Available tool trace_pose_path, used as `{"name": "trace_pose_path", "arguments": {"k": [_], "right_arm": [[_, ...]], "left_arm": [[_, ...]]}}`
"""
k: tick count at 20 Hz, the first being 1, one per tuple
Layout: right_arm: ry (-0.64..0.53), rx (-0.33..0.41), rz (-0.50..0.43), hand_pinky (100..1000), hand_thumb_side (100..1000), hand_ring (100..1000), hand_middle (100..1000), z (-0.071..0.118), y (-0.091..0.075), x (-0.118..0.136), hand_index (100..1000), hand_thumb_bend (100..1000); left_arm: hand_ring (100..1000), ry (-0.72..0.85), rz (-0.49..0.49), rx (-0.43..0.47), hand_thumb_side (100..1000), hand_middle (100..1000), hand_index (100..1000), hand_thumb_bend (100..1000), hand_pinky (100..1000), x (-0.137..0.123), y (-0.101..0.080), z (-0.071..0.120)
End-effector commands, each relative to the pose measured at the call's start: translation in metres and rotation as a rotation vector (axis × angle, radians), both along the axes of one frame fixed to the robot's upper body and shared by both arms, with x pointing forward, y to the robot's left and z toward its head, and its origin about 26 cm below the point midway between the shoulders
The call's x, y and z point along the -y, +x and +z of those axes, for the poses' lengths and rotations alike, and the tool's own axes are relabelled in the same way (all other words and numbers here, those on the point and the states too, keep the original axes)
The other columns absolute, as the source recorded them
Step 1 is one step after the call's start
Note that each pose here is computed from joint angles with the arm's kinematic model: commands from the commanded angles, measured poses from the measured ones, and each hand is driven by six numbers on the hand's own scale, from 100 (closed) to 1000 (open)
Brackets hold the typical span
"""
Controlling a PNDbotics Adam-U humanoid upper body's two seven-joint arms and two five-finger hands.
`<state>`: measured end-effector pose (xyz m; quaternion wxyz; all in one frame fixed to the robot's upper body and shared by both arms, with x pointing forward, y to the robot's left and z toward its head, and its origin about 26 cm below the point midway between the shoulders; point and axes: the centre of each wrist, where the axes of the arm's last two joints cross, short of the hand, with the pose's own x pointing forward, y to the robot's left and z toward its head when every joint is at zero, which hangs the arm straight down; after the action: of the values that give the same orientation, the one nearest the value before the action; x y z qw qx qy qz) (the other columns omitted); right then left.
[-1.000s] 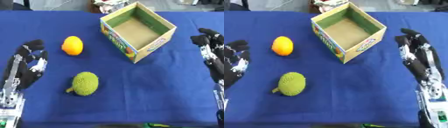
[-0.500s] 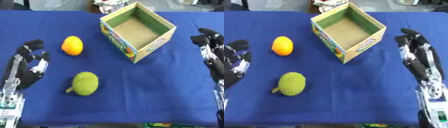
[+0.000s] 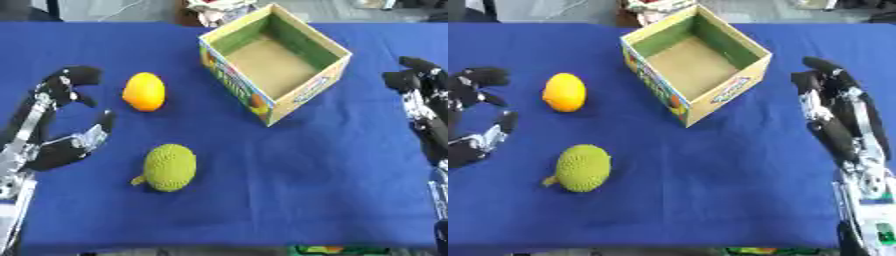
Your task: Pick up objects on the table and place them in the box.
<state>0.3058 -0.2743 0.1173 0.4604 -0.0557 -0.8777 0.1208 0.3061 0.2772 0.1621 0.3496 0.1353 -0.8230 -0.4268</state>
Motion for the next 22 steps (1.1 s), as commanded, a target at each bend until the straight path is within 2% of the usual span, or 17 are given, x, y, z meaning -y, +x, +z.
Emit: {"name": "trace_pose_path", "arguments": {"k": [1,6,11,17,22], "right_arm": [[-0.025,0.03,0.007,828,516,777,596,0.009,0.0,0.001,817,100],[-0.029,0.027,0.016,828,516,777,596,0.009,0.0,0.0,817,100],[-0.031,0.024,0.021,828,514,777,596,0.008,0.0,0.0,817,100],[-0.031,0.024,0.025,828,514,777,596,0.008,0.001,0.0,817,100],[-0.031,0.024,0.025,828,513,776,596,0.008,0.001,0.0,817,100]], "left_arm": [[802,0.202,-0.076,0.031,419,803,863,392,648,0.004,0.001,0.02],[792,0.439,-0.142,-0.003,400,800,863,424,676,0.016,0.013,0.026],[779,0.631,-0.18,-0.047,397,788,853,449,687,0.024,0.026,0.021],[765,0.729,-0.17,-0.074,367,773,847,454,688,0.025,0.036,0.009],[744,0.785,-0.18,-0.089,332,742,820,421,678,0.026,0.039,-0.002]]}}
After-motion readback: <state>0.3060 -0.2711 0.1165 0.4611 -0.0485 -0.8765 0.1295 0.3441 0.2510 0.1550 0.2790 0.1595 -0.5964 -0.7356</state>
